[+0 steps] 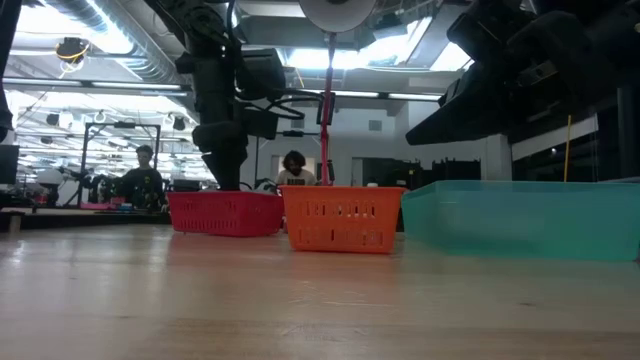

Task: Pick and place items into bin
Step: Put the blue USB cable into the red bin, then return to Home Position

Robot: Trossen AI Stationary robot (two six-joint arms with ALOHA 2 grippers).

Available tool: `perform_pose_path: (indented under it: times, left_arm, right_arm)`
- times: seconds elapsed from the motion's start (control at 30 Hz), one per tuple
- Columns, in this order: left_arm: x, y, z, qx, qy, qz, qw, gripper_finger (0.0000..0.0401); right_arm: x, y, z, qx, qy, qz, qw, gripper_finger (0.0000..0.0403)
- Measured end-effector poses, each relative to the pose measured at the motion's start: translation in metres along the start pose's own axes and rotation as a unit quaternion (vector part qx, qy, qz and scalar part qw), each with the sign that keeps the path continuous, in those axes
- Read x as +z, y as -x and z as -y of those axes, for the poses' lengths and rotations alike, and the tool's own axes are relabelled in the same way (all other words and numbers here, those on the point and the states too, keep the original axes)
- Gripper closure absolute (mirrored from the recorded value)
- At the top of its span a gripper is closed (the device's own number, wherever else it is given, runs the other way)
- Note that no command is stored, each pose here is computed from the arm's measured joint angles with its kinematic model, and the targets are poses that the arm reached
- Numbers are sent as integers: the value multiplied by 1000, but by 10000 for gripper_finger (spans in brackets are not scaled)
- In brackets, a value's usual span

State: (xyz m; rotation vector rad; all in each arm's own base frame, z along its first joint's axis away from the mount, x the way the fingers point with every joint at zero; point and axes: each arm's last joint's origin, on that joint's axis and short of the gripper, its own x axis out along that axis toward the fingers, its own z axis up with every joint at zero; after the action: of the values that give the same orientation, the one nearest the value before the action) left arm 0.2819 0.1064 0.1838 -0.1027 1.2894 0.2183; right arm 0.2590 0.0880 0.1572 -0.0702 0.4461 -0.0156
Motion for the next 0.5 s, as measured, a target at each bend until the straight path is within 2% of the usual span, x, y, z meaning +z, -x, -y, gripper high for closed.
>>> perform_pose_path:
  times: [0.33,0.5]
  left_arm:
    - [4,8,-1,14,10,12,1000,297]
    - [9,30,6,12,-16,52,998,303]
  right_arm:
    - [0,0,0,0,0,0,1000,396]
    - [0,0,0,1,-1,0,1000,396]
